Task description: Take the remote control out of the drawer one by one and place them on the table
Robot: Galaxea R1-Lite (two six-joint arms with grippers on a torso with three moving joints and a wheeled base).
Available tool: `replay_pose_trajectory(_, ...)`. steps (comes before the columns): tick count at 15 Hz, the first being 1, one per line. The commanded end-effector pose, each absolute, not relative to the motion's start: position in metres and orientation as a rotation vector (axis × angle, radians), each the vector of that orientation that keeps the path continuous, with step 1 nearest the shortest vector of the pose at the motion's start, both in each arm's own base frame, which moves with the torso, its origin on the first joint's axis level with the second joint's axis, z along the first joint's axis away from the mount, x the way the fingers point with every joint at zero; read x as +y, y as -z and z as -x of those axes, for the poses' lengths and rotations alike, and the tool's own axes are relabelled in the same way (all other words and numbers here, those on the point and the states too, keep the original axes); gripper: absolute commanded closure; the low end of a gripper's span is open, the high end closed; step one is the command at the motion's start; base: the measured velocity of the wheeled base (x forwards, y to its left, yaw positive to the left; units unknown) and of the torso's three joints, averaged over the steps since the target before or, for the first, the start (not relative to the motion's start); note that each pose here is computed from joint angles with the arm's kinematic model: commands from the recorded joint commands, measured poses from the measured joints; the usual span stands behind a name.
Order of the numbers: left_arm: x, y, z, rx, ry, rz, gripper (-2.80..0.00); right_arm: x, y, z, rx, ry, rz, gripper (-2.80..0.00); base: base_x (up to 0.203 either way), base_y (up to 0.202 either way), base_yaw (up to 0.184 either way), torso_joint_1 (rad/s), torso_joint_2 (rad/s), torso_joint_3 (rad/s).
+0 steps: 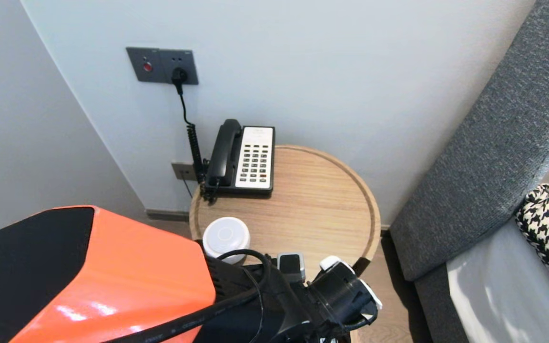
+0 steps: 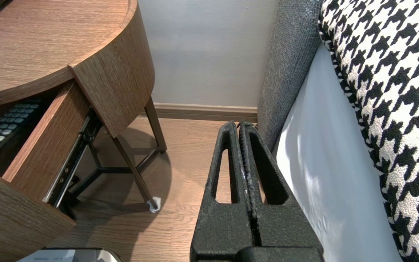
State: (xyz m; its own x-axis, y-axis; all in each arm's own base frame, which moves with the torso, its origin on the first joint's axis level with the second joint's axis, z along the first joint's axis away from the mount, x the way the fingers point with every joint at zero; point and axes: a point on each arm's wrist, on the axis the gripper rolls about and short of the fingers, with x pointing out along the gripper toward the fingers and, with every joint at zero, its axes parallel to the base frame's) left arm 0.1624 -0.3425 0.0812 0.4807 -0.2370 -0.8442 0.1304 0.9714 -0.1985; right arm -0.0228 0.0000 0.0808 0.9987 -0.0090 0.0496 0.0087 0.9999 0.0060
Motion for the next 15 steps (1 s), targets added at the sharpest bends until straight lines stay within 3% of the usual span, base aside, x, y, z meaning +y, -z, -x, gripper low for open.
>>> replay_pose_trajectory(1,-0.337,-0.087,-0.160,1.043,0.253,0.084,0.00,0.000,-0.074,0.021,-0.025,0.009,-0.006,0.00,0.000,0.000,0.000,0.000,0.00,0.000)
replay_pose_trajectory(8,-0.316,-0.089,-0.152,1.111,0.364,0.009,0.00,0.000,-0.074,0.021,-0.025,0.009,-0.006,0.00,0.000,0.000,0.000,0.000,0.00,0.000)
replay_pose_trajectory(15,-0.312,-0.091,-0.157,1.018,0.500,-0.031,0.00,0.000,-0.074,0.021,-0.025,0.009,-0.006,0.00,0.000,0.000,0.000,0.000,0.00,0.000)
